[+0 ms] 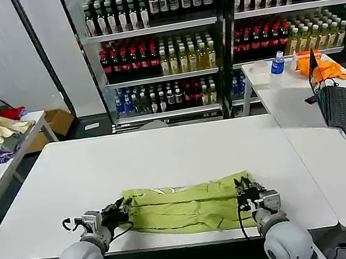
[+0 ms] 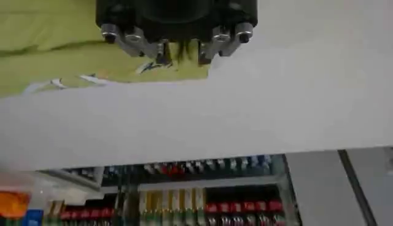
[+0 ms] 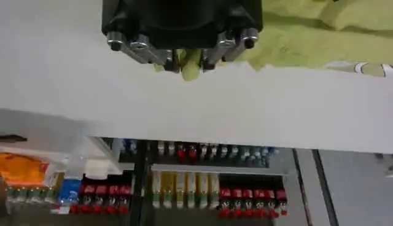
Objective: Fold and organize the clothes.
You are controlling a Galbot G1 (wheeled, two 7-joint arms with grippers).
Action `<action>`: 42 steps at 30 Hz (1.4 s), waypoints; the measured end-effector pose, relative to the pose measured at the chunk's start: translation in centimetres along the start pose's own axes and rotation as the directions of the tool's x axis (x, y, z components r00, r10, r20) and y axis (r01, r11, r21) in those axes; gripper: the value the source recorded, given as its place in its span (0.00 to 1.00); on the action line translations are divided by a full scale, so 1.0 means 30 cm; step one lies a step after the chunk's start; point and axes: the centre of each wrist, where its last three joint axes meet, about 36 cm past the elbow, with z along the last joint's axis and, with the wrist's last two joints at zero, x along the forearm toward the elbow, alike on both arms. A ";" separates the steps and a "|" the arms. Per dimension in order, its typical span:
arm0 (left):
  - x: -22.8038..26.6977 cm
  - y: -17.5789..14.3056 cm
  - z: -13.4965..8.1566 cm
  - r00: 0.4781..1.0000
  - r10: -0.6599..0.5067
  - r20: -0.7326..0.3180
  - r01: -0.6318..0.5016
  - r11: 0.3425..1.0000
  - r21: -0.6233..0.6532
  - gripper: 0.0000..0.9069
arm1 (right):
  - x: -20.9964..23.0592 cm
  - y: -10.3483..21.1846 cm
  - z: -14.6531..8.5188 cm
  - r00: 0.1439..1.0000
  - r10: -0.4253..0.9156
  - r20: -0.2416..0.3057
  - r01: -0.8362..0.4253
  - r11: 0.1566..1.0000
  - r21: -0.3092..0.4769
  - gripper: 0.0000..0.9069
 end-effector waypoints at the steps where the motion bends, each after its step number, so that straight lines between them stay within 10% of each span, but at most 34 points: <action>1: 0.006 -0.004 0.000 1.000 -0.004 0.012 0.004 1.000 0.003 1.00 | 0.011 -0.004 0.002 1.000 0.004 0.004 -0.004 1.000 0.003 1.00; 20: 0.056 -0.129 0.088 0.996 -0.072 0.047 0.063 0.983 0.174 1.00 | 0.236 -0.041 0.100 0.997 0.076 -0.011 -0.076 0.997 -0.005 1.00; 21: 0.049 -0.137 0.095 0.996 -0.079 0.043 0.070 0.981 0.184 0.92 | 0.243 -0.043 0.101 0.997 0.079 -0.012 -0.079 0.997 -0.005 1.00; 23: 0.035 -0.147 0.104 0.996 -0.086 0.037 0.077 0.977 0.197 0.27 | 0.255 -0.044 0.105 0.996 0.084 -0.013 -0.084 0.996 -0.006 1.00; 24: 0.027 -0.150 0.108 0.996 -0.088 0.034 0.080 0.976 0.204 0.27 | 0.262 -0.043 0.107 0.996 0.086 -0.014 -0.086 0.996 -0.008 1.00; 25: 0.021 -0.152 0.111 0.995 -0.090 0.032 0.082 0.974 0.209 0.04 | 0.267 -0.041 0.109 0.996 0.087 -0.015 -0.087 0.996 -0.010 1.00; 42: -0.015 -0.164 0.158 0.994 -0.109 0.016 0.099 0.952 0.290 0.02 | 0.330 -0.003 0.136 0.994 0.101 -0.035 -0.102 0.994 -0.040 1.00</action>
